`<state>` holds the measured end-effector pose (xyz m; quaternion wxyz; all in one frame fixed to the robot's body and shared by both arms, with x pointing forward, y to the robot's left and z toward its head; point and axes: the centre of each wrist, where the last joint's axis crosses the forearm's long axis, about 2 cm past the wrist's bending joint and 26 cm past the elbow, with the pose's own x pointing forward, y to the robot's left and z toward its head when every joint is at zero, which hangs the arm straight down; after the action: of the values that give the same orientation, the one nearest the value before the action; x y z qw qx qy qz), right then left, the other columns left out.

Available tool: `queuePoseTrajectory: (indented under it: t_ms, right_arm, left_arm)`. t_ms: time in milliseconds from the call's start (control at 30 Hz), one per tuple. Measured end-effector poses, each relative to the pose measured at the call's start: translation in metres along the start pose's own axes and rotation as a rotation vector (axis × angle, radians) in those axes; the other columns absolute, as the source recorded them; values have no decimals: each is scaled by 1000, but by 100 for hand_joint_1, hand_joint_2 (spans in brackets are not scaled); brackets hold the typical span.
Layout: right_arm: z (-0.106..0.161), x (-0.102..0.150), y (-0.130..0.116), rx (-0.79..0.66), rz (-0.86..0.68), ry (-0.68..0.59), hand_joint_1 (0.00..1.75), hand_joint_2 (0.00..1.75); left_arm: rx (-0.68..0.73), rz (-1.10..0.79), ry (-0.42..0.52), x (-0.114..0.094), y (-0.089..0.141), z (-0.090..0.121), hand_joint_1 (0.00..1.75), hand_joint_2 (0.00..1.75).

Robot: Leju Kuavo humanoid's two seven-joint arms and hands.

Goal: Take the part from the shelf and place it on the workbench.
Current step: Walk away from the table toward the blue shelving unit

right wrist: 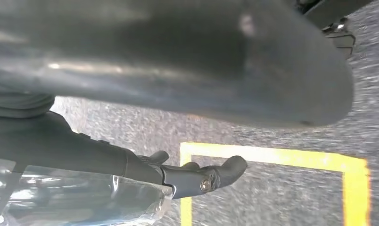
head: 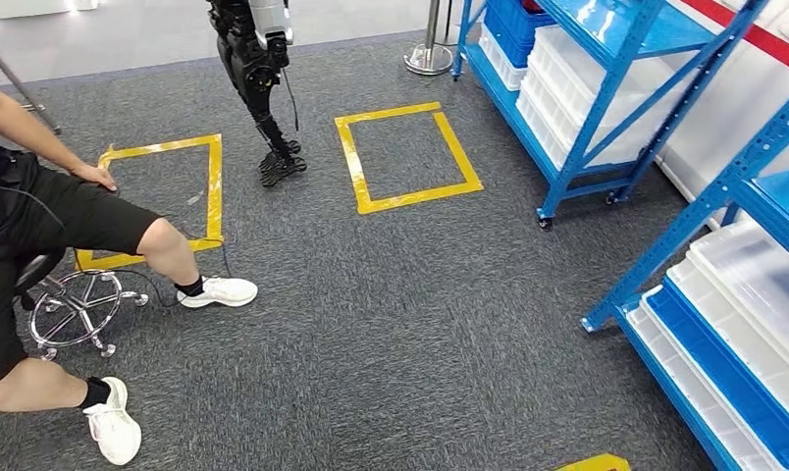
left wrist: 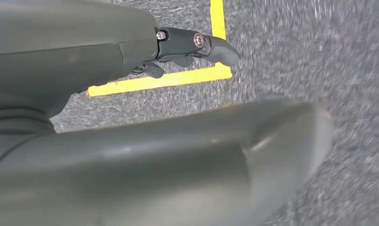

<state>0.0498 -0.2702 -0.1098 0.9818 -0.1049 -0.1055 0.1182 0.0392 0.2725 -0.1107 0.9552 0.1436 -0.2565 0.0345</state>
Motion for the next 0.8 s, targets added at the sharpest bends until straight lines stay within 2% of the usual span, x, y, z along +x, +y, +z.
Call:
queuePoseTrajectory:
  t_ms: [800]
  right_arm:
    - [1,-2,5,9,-7,3,0,0]
  left_arm:
    - [-13,-34,-10,3,1,-2,0,0]
